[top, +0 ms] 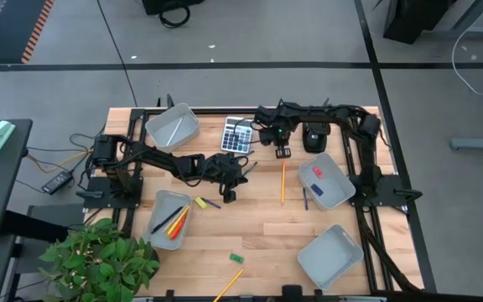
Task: Sort crayons/erasers/pens/pencils in bins
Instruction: Put the orange eraser into the top left gray bin, then put the bottom green crayon into the bottom right gray bin
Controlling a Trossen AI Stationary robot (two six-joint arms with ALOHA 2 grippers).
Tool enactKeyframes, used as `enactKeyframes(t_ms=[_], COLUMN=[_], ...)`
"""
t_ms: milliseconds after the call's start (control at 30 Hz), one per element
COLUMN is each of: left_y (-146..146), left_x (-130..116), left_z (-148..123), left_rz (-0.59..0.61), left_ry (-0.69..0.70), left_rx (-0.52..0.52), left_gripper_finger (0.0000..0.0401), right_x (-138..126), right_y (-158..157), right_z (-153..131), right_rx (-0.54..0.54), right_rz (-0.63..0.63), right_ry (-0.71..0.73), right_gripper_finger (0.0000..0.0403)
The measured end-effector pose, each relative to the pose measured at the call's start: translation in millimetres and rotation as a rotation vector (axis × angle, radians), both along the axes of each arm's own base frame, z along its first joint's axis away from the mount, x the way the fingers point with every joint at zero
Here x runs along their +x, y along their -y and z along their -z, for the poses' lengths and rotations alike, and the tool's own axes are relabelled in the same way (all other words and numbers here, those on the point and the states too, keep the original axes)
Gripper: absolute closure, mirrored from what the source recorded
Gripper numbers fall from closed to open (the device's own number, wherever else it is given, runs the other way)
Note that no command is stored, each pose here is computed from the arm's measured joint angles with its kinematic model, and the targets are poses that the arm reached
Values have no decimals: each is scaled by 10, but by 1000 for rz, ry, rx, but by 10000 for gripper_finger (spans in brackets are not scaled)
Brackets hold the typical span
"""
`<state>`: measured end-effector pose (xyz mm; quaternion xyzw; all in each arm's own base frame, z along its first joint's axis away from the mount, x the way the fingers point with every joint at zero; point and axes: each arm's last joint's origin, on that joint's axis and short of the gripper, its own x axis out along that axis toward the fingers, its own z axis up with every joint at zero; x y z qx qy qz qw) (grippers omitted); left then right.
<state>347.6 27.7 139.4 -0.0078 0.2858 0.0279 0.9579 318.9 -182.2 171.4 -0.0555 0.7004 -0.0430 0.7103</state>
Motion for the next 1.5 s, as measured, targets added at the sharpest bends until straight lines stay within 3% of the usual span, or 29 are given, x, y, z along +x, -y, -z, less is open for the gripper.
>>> enactKeyframes(t_ms=[267, 500, 633, 800, 967, 1167, 1500], left_y=[0, 0, 0, 0, 40, 129, 163], left_x=[-1, -3, -3, -3, 0, 5, 4], left_z=[2, 4, 5, 5, 5, 5, 7], left_rz=[0, -1, -1, -4, -4, 12, -11], left_ry=[-3, -5, -6, -5, -4, -5, -8], left_rx=[-1, -1, -2, -7, -24, -18, 7], left_gripper_finger=[375, 382, 377, 375, 382, 378, 386], right_x=[-352, -700, -931, -1043, -1156, -1272, -1269], right_y=[-642, -1264, -1456, -1564, -1572, -1557, -1557], right_z=[-829, -1538, -1691, -1483, -958, -456, -401], right_rx=[56, 50, 76, 78, 73, 88, 83], right_rz=[233, 270, 361, 430, 472, 504, 499], right_ry=[3, 278, 288, 199, 18, -51, -36], right_gripper_finger=[368, 363, 362, 362, 361, 355, 266])
